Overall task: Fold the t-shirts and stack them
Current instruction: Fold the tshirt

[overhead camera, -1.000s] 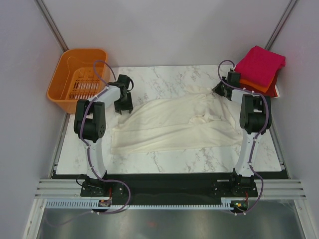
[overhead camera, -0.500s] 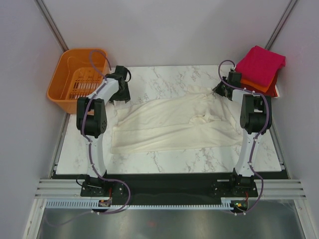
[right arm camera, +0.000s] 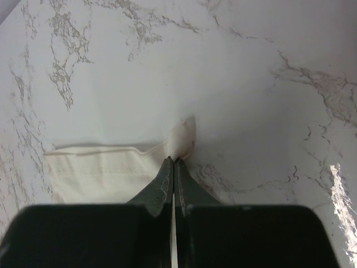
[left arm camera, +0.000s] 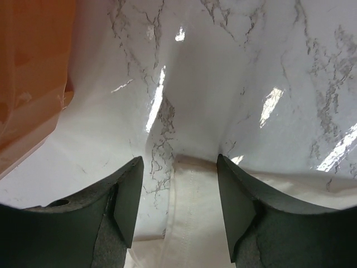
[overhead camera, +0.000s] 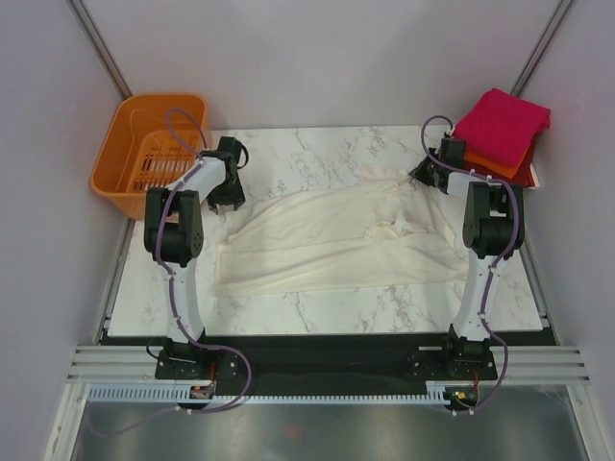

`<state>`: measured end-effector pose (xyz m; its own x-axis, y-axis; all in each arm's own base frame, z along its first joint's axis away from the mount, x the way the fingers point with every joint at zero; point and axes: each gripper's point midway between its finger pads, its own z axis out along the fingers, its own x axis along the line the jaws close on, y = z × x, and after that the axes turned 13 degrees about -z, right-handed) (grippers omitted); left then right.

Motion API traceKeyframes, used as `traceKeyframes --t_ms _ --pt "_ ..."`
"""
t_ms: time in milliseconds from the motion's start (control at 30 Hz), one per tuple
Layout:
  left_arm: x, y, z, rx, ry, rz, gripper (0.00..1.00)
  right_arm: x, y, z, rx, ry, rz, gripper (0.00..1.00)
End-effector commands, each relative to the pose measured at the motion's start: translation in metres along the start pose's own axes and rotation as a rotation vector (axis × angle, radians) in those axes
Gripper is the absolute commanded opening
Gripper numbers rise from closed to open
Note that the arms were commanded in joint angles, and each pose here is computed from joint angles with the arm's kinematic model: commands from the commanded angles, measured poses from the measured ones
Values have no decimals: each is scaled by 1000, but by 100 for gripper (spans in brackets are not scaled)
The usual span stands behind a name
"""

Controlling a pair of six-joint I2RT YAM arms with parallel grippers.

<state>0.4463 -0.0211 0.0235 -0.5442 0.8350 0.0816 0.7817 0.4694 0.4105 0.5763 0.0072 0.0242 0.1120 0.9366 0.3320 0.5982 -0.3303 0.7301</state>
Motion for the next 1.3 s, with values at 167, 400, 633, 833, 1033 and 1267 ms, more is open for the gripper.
traceKeyframes --t_ms 167,400,633,833,1033,1267 --pt "-2 -25 -14 81 -58 -69 64 -7 18 1 -36 -8 10 0" --pt "0 -42 -13 112 -58 -87 68 -7 17 3 -31 -6 14 0" --pt "3 -25 -37 18 -65 -115 72 -6 15 6 -25 4 21 0" --pt "11 -14 -55 -61 -67 -127 69 -5 15 7 -22 12 25 0" --pt "11 -13 -60 -115 -51 -89 68 -4 14 8 -19 18 27 0" --pt "6 -21 -44 -80 -45 -90 67 -2 14 9 -16 28 31 0"
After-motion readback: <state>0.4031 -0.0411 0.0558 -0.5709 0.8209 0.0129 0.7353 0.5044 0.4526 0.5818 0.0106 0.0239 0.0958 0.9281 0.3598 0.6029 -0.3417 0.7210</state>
